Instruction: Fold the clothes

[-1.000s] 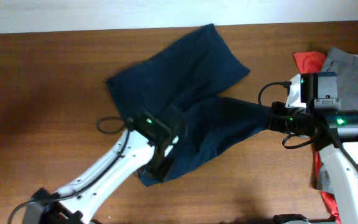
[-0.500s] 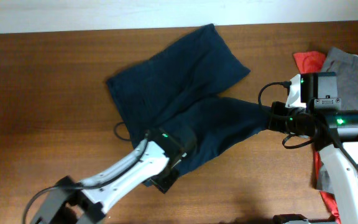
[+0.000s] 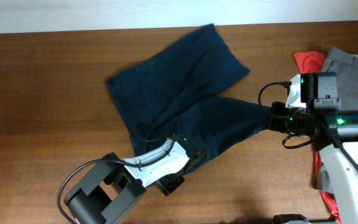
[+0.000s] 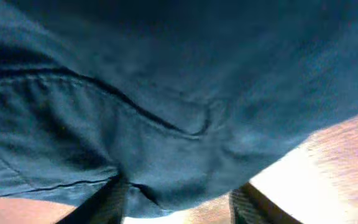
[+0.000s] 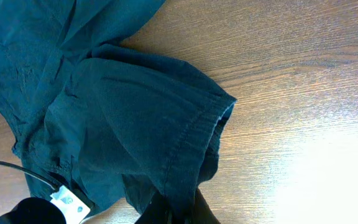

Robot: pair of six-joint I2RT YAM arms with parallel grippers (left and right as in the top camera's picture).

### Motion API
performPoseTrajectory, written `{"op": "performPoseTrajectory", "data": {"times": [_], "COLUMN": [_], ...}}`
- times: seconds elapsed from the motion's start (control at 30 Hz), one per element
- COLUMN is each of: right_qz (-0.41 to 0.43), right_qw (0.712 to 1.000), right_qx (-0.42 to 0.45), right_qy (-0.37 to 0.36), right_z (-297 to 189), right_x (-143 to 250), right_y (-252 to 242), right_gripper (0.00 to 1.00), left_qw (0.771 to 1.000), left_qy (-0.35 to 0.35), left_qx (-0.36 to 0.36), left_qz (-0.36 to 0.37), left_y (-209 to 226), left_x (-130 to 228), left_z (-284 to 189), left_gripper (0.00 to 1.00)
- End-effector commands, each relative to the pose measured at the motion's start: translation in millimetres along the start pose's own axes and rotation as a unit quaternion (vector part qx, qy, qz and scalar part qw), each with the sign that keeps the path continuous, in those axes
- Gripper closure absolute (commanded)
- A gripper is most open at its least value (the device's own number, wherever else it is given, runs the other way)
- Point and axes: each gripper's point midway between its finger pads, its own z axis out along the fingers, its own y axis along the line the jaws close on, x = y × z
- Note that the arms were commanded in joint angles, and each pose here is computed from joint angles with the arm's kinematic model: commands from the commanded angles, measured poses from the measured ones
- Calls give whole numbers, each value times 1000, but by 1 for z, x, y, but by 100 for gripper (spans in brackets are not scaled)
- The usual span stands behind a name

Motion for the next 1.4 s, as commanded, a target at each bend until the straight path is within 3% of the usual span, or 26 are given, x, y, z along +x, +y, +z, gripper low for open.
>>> {"op": "performPoseTrajectory", "data": {"times": [0.0,0.07,0.2,0.5,0.7,0.77,0.97,1.17,1.37], "right_qz": [0,0,0,-23,-24,-25,-36,-43,-52], "right_qw": [1000,1000,1000,1000,1000,999,996,993,989], "right_qx": [2,2,2,5,4,2,-15,-37,-89], "right_qy": [-8,-8,-9,-12,-16,-21,-83,-107,-105], "right_z": [-4,-4,-4,-12,-45,-56,-72,-51,-8], "right_x": [-5,-5,-5,-2,8,9,-19,-54,-89], "right_y": [0,0,0,-1,3,5,16,27,47], "right_gripper": [96,96,96,96,96,96,96,96,96], "left_qw": [1000,1000,1000,998,988,985,984,978,949], "left_qy": [13,14,16,48,6,-10,-84,-116,-147], "left_qx": [-15,-15,-17,-6,143,161,132,96,81], "left_qz": [10,10,10,-49,-58,-63,-85,-145,-265], "left_y": [3,3,4,8,-31,-35,-14,26,81], "left_x": [2,2,3,28,56,64,69,57,46], "left_z": [9,9,8,-42,-99,-111,-129,-126,-120], "left_gripper": [64,82,100,100,99,99,100,100,100]}}
